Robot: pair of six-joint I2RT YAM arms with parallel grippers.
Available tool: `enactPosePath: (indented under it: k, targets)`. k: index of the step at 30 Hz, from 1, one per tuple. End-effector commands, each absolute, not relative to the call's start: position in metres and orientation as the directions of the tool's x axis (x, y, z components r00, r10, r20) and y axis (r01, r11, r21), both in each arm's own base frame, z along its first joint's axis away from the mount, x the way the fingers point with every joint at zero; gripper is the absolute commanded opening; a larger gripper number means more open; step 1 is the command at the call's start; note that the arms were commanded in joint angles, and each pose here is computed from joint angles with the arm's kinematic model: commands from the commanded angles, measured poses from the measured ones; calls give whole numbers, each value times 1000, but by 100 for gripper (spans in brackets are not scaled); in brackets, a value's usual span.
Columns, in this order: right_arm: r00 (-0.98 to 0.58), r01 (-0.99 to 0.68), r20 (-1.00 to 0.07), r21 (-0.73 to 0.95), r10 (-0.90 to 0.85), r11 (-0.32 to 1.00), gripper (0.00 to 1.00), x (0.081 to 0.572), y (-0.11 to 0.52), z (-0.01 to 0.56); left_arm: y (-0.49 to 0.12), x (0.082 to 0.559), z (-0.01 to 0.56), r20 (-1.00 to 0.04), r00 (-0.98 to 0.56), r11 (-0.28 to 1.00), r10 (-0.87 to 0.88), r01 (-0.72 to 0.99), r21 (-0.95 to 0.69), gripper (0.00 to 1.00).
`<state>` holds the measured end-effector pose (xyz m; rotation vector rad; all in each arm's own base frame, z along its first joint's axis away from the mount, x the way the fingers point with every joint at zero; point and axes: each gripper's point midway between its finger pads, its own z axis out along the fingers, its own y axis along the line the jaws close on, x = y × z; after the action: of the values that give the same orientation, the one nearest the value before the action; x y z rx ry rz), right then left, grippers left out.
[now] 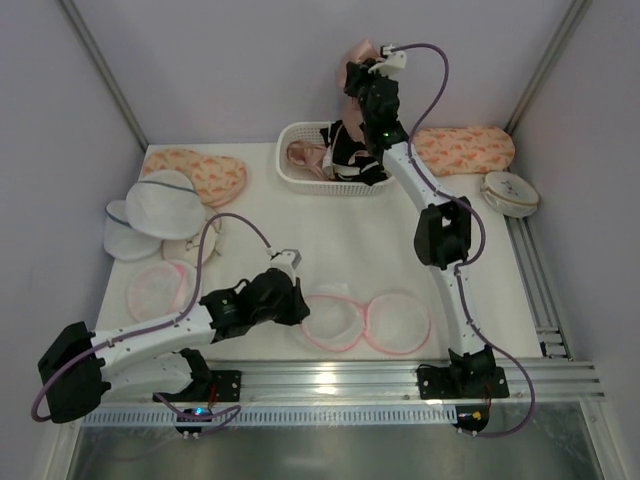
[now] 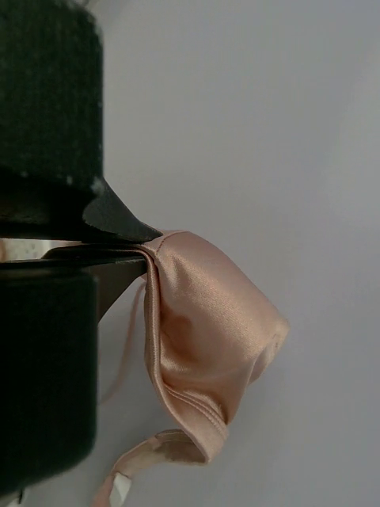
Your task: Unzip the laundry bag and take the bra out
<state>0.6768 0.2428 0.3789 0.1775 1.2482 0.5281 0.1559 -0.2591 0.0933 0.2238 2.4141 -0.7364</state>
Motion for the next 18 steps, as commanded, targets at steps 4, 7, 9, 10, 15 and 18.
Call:
enactPosePath:
  k: [4,7,9,10,15,18]
  targets:
    - [1,-250,-909,403,416,880,4,684,255,301,-255,158,93,-595,-802,835,-52,292,-467,0]
    - [-63,-258,-919,392,389,883,27,676,258,290,-254,159,94,-597,-800,832,-62,289,-474,0]
    - [-85,-279,-923,383,374,881,44,670,260,291,-255,159,96,-598,-798,828,-69,289,-481,0]
    - [-109,-274,-925,381,365,883,48,667,258,283,-256,159,96,-597,-799,827,-72,287,-484,0]
    - [-1,-357,-926,353,378,865,62,626,249,330,-257,157,97,-593,-801,819,-79,287,-497,0]
    - [73,-388,-920,330,386,860,66,599,239,376,-257,158,97,-591,-802,818,-90,279,-503,0]
